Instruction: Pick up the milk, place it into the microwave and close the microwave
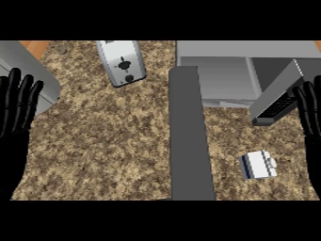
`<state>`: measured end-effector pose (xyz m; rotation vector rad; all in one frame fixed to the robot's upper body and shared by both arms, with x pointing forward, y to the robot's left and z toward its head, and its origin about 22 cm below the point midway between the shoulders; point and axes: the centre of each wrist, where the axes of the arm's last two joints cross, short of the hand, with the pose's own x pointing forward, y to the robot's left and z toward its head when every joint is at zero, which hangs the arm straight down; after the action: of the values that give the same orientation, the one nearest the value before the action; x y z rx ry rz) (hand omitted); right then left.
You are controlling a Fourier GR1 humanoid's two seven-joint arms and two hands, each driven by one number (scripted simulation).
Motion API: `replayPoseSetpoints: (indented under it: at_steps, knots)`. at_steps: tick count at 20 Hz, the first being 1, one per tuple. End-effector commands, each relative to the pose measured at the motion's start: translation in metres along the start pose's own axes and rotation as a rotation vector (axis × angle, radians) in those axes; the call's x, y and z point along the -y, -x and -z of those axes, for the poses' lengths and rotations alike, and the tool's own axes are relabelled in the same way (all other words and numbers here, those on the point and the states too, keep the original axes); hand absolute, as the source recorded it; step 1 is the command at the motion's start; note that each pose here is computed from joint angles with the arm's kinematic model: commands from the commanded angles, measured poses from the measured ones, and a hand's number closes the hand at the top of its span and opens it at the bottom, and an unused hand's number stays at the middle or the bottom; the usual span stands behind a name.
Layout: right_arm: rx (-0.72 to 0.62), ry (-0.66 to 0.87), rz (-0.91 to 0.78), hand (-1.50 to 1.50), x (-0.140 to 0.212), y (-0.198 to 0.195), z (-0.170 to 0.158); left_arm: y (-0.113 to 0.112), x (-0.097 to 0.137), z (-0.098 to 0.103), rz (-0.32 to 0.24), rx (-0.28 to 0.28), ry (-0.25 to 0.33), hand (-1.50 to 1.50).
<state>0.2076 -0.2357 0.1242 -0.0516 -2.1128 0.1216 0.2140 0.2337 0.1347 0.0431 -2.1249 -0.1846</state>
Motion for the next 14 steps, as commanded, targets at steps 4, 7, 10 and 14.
replayPoseSetpoints:
  at_steps: [4, 7, 10, 14]
  knots:
    - [-0.033, 0.017, -0.018, -1.5, 0.016, -0.017, -0.052, 0.015, 0.012, -0.017, -0.04, -0.047, -0.047, -1.5]
    - [-0.174, -0.022, 0.032, -1.5, 0.017, -0.013, -0.057, 0.037, 0.008, -0.021, -0.266, -0.189, -0.17, -1.5]
    - [-0.174, -0.004, 0.037, -1.5, 0.032, -0.026, -0.078, 0.045, 0.011, -0.037, -0.31, -0.202, -0.17, -1.5]
    - [-0.218, -0.015, 0.023, -1.5, 0.04, -0.013, -0.097, 0.052, 0.014, -0.064, -0.315, -0.201, -0.167, -1.5]
